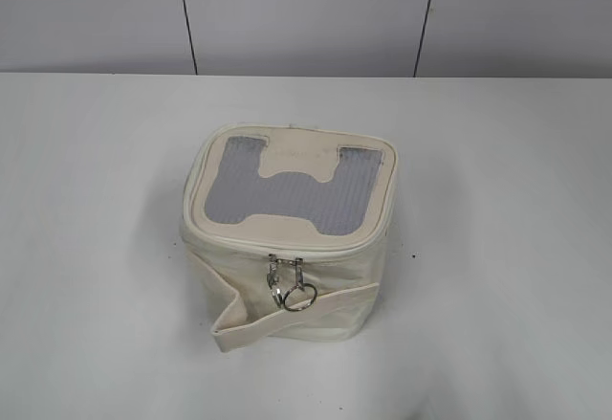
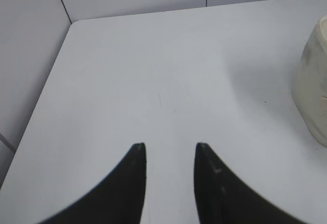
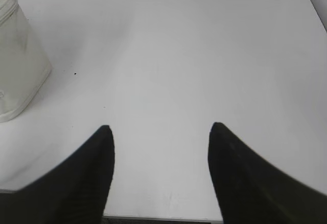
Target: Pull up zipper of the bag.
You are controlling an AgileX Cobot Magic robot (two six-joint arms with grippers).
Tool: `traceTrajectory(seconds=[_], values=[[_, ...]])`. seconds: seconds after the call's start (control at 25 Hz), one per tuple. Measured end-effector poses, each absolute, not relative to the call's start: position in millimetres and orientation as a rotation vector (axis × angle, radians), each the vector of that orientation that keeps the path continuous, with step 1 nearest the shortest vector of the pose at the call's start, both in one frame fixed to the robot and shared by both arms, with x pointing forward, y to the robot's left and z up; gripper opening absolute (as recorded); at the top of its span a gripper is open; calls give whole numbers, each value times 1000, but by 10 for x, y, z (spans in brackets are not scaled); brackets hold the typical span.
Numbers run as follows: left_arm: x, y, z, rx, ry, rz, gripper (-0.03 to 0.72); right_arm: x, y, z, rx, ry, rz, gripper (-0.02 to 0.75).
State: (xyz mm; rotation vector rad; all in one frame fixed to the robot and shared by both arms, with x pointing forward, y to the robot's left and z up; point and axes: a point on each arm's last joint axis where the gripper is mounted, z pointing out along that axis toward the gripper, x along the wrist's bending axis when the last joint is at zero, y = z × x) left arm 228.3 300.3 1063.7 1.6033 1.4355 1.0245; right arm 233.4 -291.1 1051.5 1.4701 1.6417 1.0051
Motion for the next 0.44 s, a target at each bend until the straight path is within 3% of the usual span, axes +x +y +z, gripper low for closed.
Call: traceTrajectory(seconds=[0.44], values=[[2283, 3003, 10637, 1603, 1436, 1025, 244, 2334, -2911, 10515, 1470, 1642, 1005, 461]])
